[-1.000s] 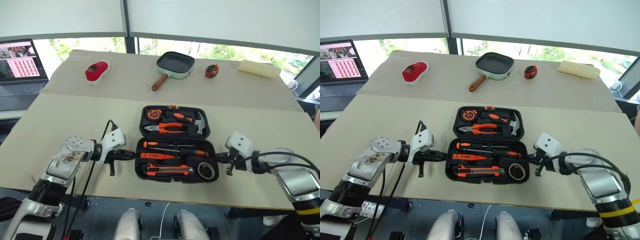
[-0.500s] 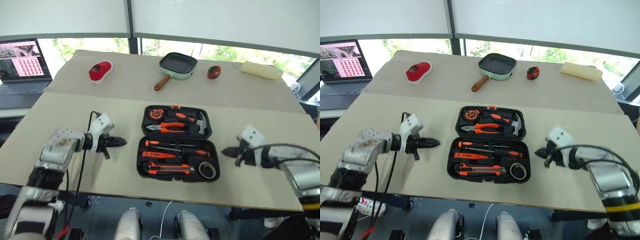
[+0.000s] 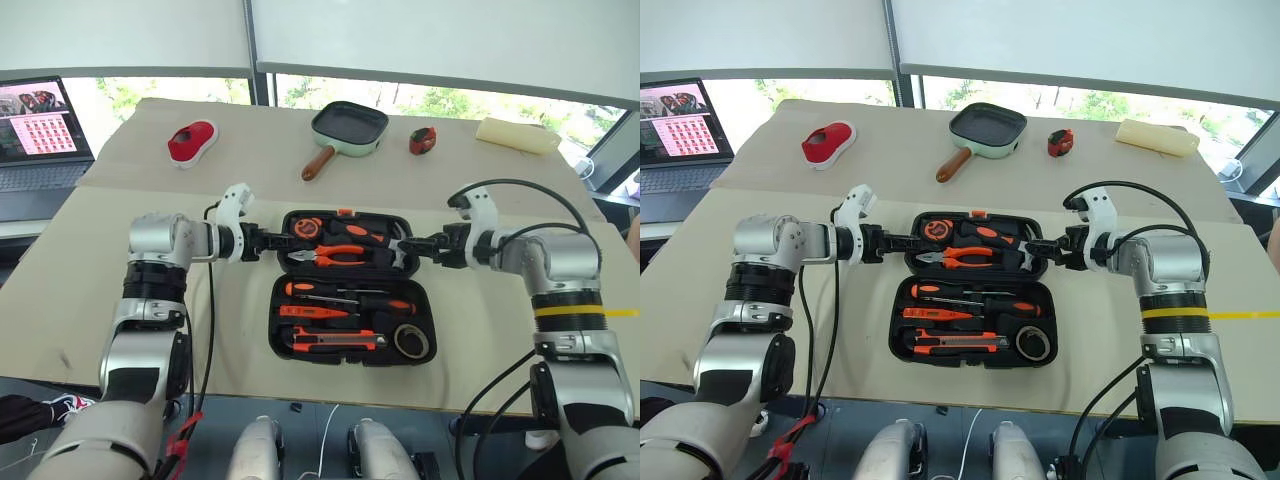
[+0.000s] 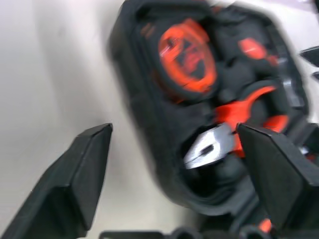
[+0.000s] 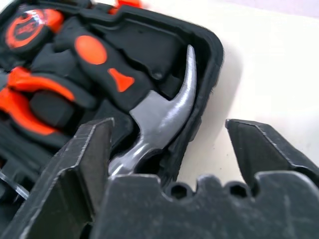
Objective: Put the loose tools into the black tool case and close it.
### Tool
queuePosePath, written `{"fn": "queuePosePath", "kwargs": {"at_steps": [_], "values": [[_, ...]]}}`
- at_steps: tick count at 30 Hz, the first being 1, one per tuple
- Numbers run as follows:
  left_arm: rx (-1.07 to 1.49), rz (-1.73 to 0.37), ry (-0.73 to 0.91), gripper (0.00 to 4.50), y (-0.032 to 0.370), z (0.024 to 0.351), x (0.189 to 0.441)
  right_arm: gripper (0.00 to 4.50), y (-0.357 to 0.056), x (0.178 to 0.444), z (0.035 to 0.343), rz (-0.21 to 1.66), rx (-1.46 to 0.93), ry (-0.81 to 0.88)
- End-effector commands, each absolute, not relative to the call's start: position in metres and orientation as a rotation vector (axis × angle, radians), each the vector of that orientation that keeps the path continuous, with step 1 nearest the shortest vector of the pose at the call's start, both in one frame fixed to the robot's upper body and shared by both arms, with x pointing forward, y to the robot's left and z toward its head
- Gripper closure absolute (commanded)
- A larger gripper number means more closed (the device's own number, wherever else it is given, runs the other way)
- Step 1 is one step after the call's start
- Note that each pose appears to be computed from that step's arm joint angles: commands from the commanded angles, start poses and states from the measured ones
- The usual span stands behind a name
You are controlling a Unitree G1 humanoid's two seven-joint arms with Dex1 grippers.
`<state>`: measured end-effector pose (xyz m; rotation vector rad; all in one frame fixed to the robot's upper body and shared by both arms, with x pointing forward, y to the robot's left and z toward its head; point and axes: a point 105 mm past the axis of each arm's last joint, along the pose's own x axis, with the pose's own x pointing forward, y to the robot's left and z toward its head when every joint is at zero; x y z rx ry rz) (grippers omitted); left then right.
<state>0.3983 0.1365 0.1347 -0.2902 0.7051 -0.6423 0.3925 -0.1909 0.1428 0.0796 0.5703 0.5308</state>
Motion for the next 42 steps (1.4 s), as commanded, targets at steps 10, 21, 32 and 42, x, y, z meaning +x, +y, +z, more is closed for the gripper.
{"fn": "queuePosePath", "kwargs": {"at_steps": [10, 21, 32, 42], "values": [[-0.279, -0.62, 0.646, 2.82, 0.127, 0.139, 0.406, 3.39, -0.189, 0.403, 0.149, 0.487, 0.123, 0.557], [-0.335, -0.676, 0.616, 4.49, 0.114, 0.146, 0.403, 4.5, -0.183, 0.399, 0.148, 0.505, 0.116, 0.552], [-0.255, -0.829, 0.287, 4.49, 0.103, 0.181, 0.388, 4.5, -0.172, 0.387, 0.197, 0.539, 0.042, 0.27], [0.053, -0.789, -0.114, 4.49, 0.11, 0.197, 0.362, 4.5, -0.152, 0.345, 0.207, 0.586, -0.119, 0.069]]}}
